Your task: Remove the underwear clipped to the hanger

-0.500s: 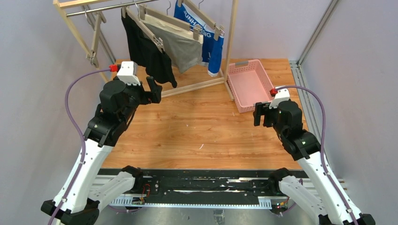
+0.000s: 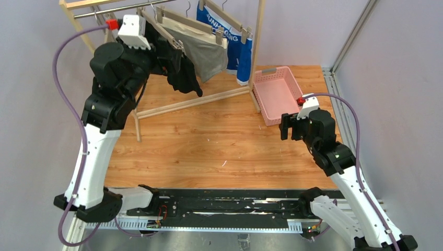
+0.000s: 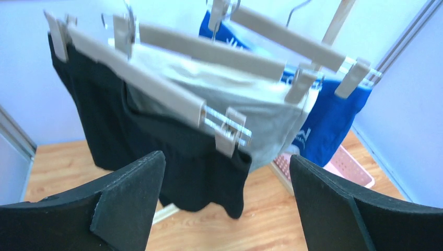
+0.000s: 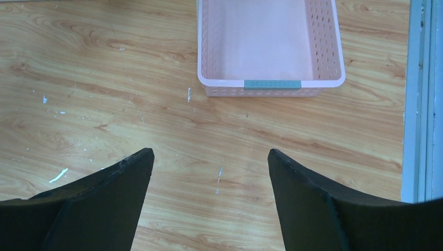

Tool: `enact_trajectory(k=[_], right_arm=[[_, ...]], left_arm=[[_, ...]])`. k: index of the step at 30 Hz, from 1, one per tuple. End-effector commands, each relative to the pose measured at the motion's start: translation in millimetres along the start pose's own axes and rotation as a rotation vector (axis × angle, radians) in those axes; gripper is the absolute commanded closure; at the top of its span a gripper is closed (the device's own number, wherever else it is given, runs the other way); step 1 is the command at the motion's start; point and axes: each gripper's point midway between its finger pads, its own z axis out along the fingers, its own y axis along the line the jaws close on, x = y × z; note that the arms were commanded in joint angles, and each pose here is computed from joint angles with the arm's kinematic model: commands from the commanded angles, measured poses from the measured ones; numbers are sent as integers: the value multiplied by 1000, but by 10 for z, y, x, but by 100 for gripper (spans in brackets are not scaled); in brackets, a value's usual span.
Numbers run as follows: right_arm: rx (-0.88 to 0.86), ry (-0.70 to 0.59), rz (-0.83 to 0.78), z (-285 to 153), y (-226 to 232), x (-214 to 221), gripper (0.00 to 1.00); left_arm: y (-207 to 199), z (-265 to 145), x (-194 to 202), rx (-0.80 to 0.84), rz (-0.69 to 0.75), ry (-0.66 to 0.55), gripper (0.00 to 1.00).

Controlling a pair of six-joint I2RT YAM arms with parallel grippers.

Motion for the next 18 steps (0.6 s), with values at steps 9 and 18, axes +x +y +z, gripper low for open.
enact_trajectory(k=[9, 18], right_arm=[[-50, -54, -20, -75, 97, -139, 18], [-72, -49, -14, -10, 152, -138, 17]], left_arm=[[-109, 245, -439, 8, -7, -25, 2], [155, 221, -468, -139, 10, -32, 8]])
